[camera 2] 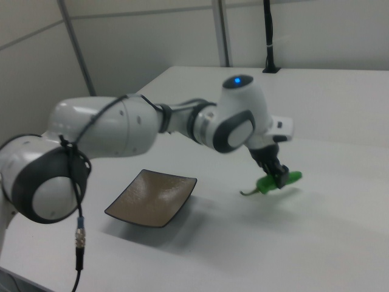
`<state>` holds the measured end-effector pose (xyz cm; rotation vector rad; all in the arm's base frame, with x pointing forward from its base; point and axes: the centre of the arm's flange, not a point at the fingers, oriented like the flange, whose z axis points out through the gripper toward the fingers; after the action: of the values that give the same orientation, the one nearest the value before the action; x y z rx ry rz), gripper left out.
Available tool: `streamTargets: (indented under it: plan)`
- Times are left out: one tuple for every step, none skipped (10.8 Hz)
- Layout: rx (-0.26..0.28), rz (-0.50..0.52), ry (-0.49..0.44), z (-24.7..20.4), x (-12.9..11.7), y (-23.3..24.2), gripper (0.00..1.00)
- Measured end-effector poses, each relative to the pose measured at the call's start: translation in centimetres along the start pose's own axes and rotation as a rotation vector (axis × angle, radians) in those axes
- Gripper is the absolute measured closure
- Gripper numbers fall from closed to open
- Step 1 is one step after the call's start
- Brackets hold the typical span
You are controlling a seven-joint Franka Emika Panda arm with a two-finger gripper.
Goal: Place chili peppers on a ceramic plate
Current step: 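Lift the chili pepper and carry it over the brown plate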
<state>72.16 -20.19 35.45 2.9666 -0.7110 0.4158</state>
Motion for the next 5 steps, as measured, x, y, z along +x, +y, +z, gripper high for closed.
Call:
streamTargets:
  plan:
    - [0.003, -0.022, -0.039, -2.5, -0.4, -1.2, 0.59]
    - [0.007, -0.052, -0.068, -4.8, -0.9, -2.4, 0.59]
    - [0.01, -0.077, -0.107, -7.0, -1.7, -3.8, 0.59]
    - [0.011, -0.098, -0.148, -9.0, -2.6, -5.0, 0.59]
    - [0.015, -0.12, -0.185, -11.3, -3.6, -6.2, 0.59]
